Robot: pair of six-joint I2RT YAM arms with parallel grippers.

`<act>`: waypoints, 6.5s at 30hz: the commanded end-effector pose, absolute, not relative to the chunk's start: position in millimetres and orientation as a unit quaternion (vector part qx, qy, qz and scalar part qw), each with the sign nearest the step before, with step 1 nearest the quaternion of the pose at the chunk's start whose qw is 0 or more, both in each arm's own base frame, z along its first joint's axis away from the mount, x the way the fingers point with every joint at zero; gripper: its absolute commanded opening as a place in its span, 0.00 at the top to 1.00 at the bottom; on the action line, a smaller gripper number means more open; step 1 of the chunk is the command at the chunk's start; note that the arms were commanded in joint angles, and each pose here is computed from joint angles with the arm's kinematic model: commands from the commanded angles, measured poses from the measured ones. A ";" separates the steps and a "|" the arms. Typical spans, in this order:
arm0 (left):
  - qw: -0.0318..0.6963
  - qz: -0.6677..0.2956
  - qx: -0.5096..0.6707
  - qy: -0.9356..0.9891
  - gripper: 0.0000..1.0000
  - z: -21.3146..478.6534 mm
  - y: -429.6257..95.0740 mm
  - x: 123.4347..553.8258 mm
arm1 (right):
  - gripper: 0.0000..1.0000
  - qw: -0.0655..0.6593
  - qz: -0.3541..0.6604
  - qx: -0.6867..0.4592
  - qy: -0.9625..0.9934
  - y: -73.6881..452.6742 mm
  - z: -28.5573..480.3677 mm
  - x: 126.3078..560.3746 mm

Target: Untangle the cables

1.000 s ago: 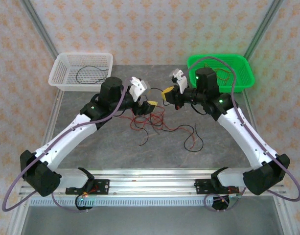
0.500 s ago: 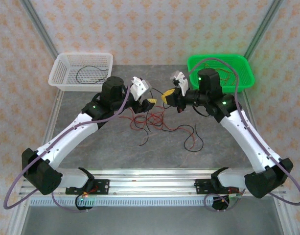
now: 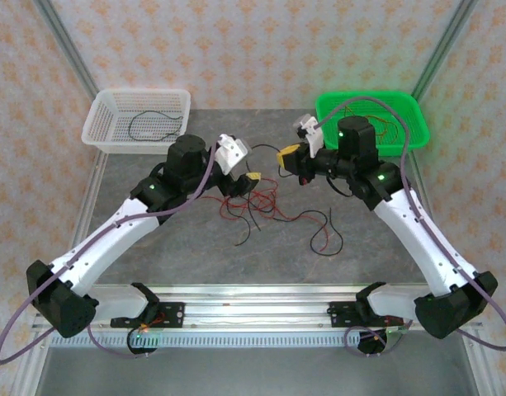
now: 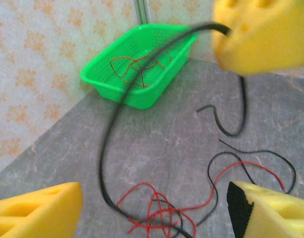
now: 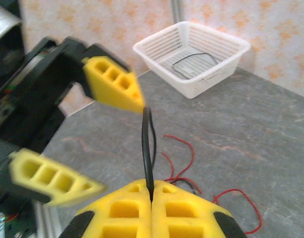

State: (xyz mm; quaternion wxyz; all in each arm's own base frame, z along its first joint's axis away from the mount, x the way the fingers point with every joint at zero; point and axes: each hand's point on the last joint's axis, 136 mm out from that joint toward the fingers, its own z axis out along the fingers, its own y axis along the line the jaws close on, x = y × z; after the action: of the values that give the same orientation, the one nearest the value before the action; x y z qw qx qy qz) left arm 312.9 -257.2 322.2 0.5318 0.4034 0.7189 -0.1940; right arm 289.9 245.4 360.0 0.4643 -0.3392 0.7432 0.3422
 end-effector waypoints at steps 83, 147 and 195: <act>0.644 0.144 -0.279 0.698 1.00 375.7 118.4 556.4 | 0.37 0.442 0.311 -0.154 0.827 217.1 261.4 269.5; 0.629 -0.154 -0.205 0.734 0.01 400.2 43.3 462.6 | 0.39 0.297 0.256 0.034 0.919 219.9 122.7 277.2; 0.600 -0.156 -0.216 0.754 0.04 306.5 30.3 343.9 | 0.69 0.245 0.226 0.093 0.938 349.4 55.4 333.3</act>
State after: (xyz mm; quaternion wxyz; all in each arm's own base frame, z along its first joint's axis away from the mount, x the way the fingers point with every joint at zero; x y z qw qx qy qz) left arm 344.1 27.2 308.0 0.6013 -0.2181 0.7506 -0.1657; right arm 335.3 352.1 55.2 0.2384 0.0836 0.9373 0.2400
